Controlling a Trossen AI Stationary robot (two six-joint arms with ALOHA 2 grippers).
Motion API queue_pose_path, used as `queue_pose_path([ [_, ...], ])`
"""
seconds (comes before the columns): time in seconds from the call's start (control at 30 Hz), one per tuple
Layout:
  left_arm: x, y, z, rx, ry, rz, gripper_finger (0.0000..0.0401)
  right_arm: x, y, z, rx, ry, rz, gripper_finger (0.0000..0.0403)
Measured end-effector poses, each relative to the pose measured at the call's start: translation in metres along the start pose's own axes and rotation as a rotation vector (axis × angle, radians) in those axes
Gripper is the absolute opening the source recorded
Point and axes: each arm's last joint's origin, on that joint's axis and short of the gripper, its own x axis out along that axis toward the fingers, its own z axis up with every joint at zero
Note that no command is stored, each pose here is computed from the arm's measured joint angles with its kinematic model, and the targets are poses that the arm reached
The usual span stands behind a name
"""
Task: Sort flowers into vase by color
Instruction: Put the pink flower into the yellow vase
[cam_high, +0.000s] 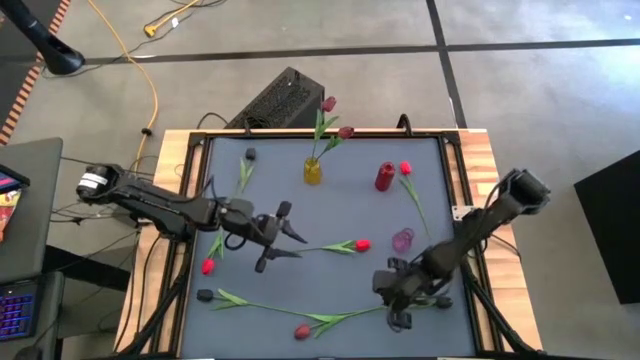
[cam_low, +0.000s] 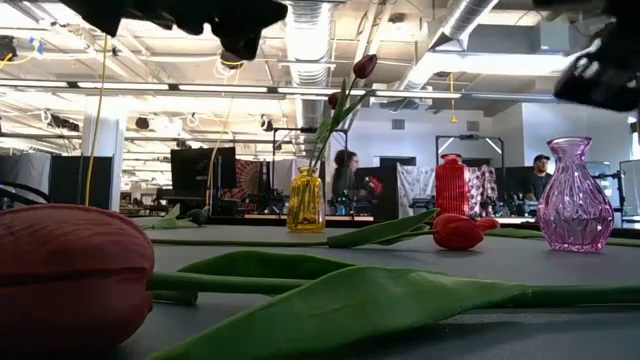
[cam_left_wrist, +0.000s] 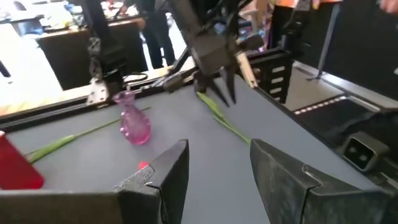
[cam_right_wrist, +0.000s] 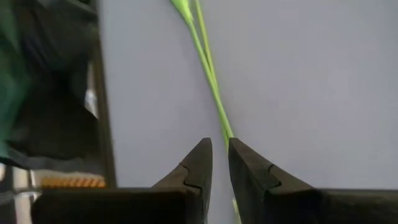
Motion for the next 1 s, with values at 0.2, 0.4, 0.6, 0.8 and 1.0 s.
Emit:
queue_pose_path([
  [0.2,0.001,-0.007,-0.001,-0.002,0.019,-0.020,0.0160,0.020,0.001,0.000,-0.005,0.070,-0.022,0.0081],
  [0.4,0.001,-0.006,-0.006,-0.026,0.080,0.051,0.0160,0.022,-0.002,0.000,-0.028,0.080,-0.034,0.0081],
  [0.6,0.002,-0.006,-0.008,-0.026,0.087,0.062,0.0160,0.020,-0.004,0.002,-0.060,0.073,-0.034,0.0091],
  [0.8,0.006,-0.006,-0.016,-0.025,0.141,0.052,0.0160,0.020,-0.005,0.005,-0.093,0.032,-0.063,0.0154],
  [1.0,0.013,-0.019,-0.025,-0.089,0.183,-0.090,0.0160,0.020,-0.004,0.006,-0.098,0.018,-0.058,0.0220],
])
